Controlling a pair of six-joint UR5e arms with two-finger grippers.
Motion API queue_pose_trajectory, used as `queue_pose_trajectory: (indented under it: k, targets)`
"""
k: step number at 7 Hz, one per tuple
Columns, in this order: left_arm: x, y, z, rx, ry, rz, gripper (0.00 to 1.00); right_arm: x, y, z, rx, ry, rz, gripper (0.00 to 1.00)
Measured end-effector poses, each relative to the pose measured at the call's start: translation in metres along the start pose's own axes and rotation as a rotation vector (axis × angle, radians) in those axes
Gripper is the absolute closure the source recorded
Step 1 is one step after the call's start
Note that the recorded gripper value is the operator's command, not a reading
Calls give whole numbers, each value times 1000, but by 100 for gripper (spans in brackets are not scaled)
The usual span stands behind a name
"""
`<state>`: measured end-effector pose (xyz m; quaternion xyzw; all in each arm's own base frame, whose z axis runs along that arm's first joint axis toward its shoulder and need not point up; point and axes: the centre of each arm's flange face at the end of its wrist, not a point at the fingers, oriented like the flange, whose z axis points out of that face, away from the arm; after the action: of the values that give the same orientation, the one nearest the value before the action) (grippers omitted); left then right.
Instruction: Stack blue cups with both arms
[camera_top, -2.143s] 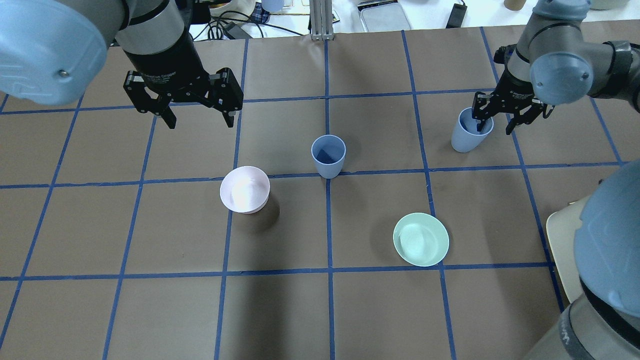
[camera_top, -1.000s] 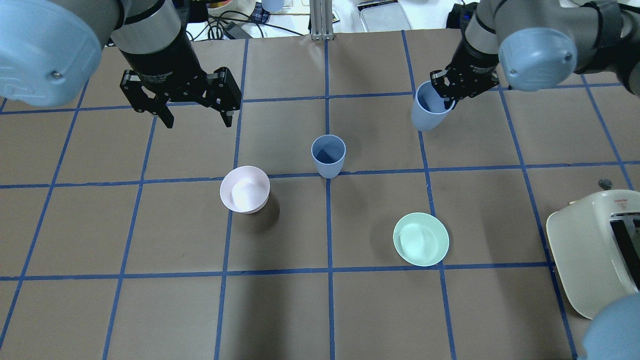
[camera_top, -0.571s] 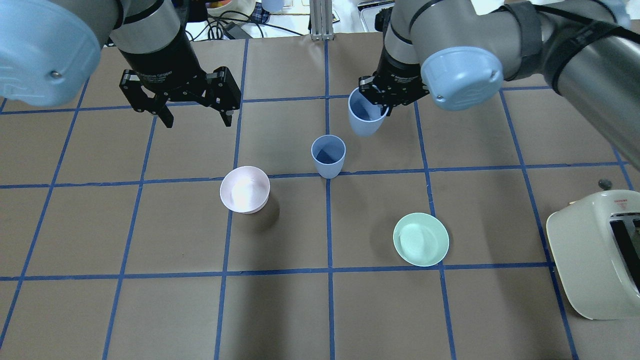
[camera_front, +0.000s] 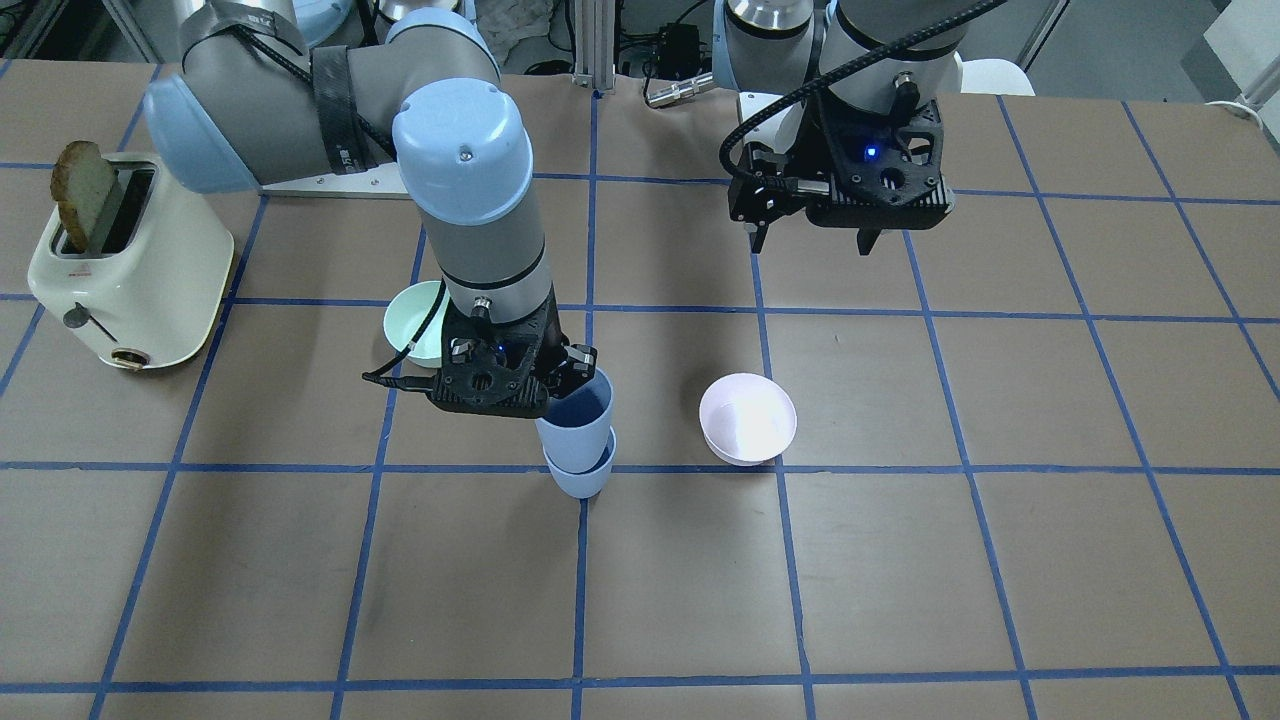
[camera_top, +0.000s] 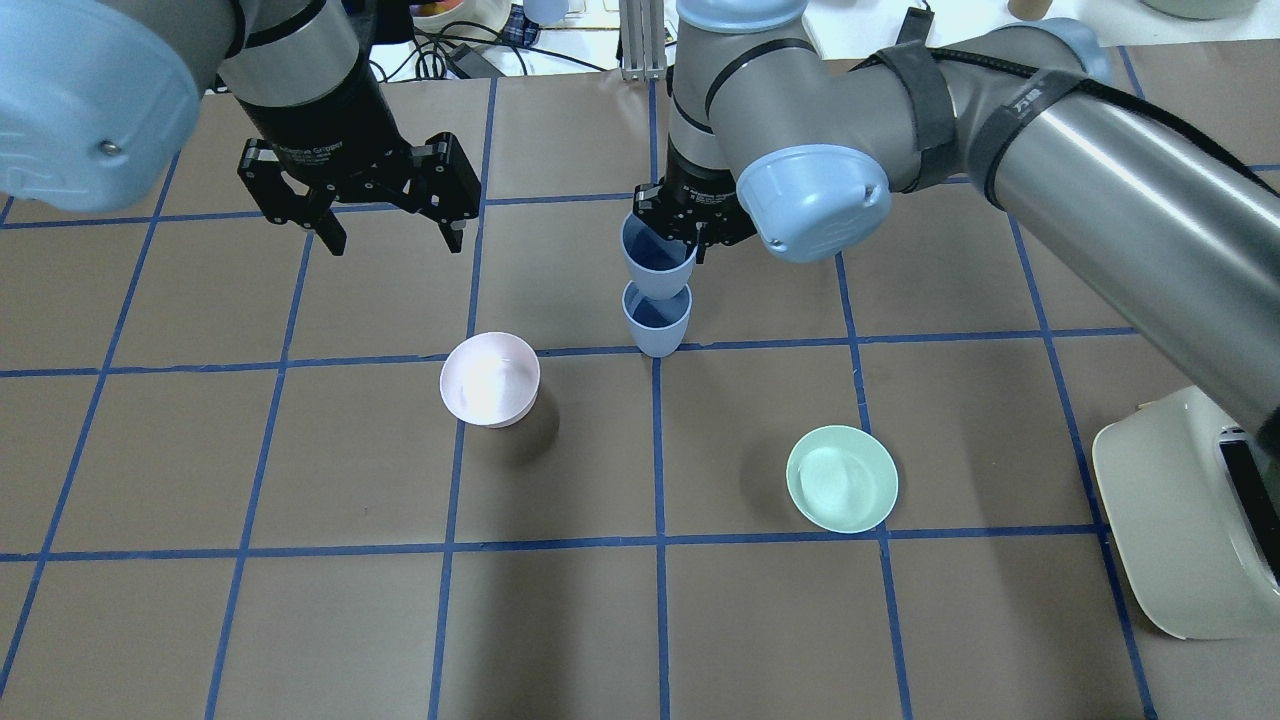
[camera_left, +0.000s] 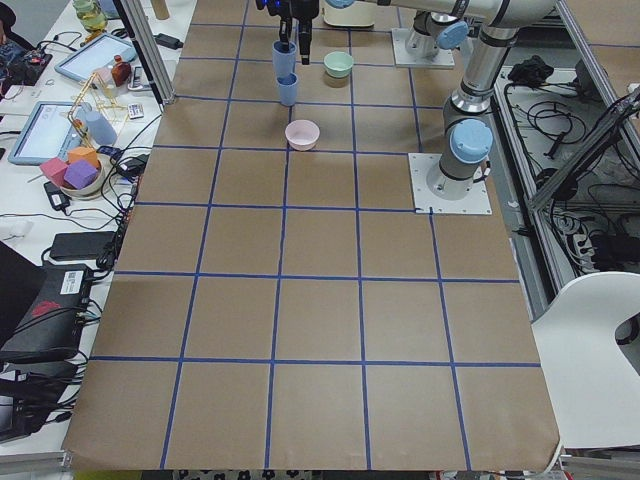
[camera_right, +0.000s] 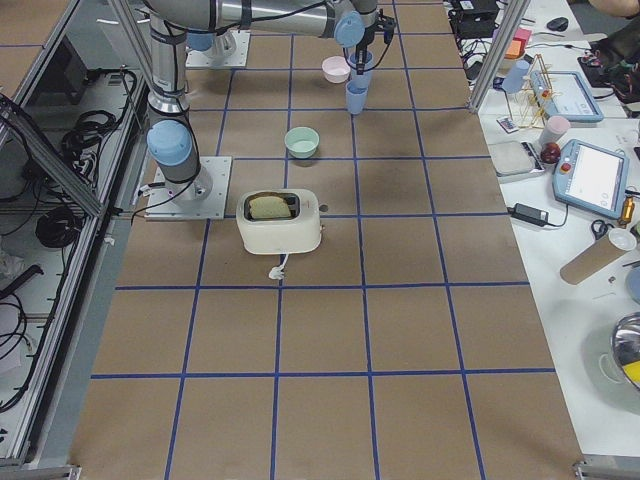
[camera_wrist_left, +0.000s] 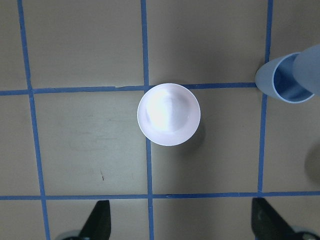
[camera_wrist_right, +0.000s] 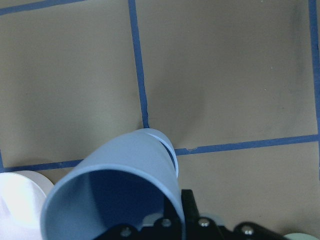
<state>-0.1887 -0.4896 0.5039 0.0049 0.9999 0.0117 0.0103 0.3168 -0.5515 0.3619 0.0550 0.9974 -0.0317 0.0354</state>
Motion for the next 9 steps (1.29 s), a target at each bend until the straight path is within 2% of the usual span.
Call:
queue_pose_trajectory:
  k: [2, 3, 4, 5, 7, 9]
  targets:
    - [0, 0, -1, 1, 1, -1, 0, -3, 1, 8, -13, 6, -8, 96]
    - [0, 0, -1, 1, 1, -1, 0, -3, 2, 11, -19, 9, -8, 92]
    - [0, 0, -1, 1, 1, -1, 0, -3, 2, 17, -28, 10, -9, 74]
    - [0, 0, -1, 2, 1, -1, 0, -4, 2, 24, -38, 9, -8, 37]
    - [0, 0, -1, 3, -1, 0, 0, -1, 1, 38, -57, 17, -6, 19]
    - [0, 0, -2, 3, -1, 0, 0, 13, -12, 20, -26, 12, 2, 16]
